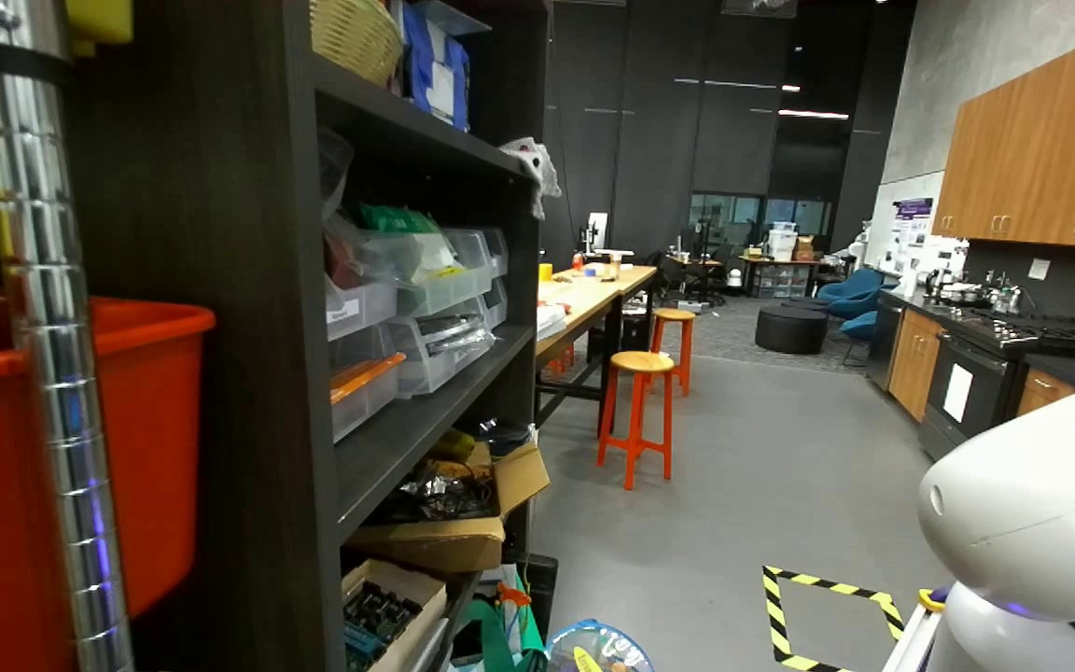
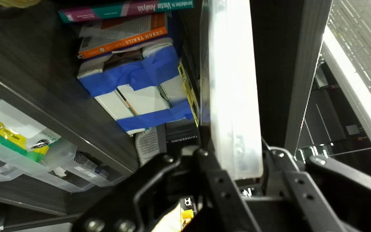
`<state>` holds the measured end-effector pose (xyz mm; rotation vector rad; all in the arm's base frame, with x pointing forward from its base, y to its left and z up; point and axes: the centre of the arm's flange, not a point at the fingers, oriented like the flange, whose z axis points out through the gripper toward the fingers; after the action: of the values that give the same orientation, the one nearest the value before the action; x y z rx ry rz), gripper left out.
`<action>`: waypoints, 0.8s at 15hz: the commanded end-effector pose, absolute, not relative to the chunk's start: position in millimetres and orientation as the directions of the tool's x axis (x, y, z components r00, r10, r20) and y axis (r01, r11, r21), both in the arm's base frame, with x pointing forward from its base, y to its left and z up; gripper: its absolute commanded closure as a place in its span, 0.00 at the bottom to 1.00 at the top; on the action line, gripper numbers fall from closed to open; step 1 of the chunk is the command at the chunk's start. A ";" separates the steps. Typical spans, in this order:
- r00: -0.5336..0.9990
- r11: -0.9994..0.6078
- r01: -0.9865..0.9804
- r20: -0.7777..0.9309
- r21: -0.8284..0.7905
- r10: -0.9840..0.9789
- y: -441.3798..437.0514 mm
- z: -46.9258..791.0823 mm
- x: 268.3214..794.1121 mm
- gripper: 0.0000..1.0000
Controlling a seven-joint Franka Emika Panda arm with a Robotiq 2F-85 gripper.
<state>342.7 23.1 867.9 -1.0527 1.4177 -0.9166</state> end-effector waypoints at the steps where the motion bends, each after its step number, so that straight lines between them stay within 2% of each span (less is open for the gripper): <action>1: 0.020 0.373 -0.118 -0.378 -0.920 -0.926 11.7 895.3 355.0 0.93; 12: 0.073 0.465 -0.130 -0.476 -0.876 -0.877 -24.3 915.0 396.0 0.93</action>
<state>381.5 -19.0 896.5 -0.9897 1.4288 -0.7414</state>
